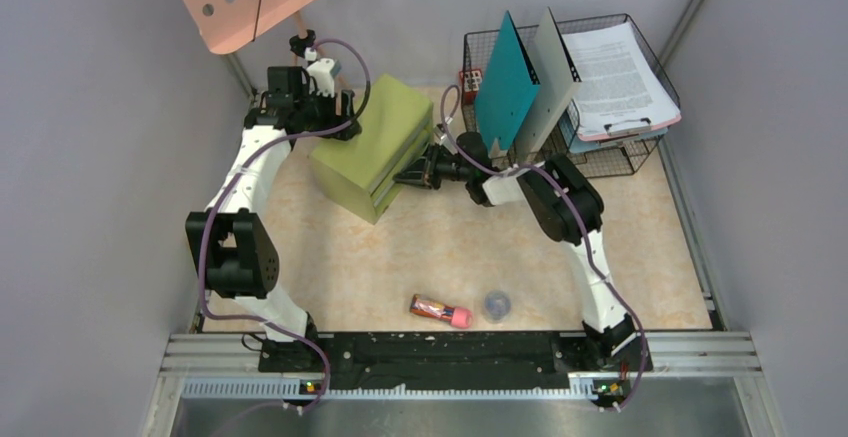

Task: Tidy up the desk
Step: Open the drawer in the storage box.

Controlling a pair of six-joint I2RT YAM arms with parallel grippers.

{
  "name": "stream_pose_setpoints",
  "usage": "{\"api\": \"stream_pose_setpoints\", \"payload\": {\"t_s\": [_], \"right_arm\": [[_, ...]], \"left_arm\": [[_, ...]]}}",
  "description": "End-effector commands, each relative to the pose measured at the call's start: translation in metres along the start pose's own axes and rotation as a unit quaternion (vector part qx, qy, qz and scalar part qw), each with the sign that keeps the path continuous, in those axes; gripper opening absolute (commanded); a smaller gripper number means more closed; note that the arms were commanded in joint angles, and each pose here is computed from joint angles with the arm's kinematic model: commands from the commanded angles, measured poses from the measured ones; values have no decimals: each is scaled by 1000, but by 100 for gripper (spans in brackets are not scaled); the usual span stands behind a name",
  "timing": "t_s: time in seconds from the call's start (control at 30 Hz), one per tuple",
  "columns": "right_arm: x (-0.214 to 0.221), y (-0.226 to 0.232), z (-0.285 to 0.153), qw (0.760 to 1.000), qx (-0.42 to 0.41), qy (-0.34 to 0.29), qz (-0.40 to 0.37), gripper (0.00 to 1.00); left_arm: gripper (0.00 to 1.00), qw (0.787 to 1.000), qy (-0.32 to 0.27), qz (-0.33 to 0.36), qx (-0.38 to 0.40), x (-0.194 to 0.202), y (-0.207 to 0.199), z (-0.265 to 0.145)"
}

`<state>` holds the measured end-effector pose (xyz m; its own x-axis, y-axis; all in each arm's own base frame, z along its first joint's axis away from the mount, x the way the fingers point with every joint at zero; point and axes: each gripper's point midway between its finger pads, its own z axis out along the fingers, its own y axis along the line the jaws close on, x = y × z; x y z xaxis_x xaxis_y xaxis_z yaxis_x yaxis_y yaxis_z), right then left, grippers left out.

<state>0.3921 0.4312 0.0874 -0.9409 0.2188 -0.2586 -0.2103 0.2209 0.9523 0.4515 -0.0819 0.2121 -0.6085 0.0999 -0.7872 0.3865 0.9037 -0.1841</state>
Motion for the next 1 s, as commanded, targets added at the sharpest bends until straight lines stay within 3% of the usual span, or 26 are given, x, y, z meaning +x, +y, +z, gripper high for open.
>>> {"api": "stream_pose_setpoints", "payload": {"t_s": [0.0,0.37,0.6,0.97], "right_arm": [[-16,60,-16,994,-63,-19,-90,0],[-16,55,-18,995,-50,-26,-88,0],[-21,38,-14,995,-11,-21,-93,32],[-39,34,-8,995,-17,-24,-97,38]], "left_arm": [[74,988,142,-52,37,79,-23,2],[74,988,143,-52,36,79,-23,2],[74,988,140,-50,35,78,-22,1],[73,988,143,-51,34,78,-21,3]]}}
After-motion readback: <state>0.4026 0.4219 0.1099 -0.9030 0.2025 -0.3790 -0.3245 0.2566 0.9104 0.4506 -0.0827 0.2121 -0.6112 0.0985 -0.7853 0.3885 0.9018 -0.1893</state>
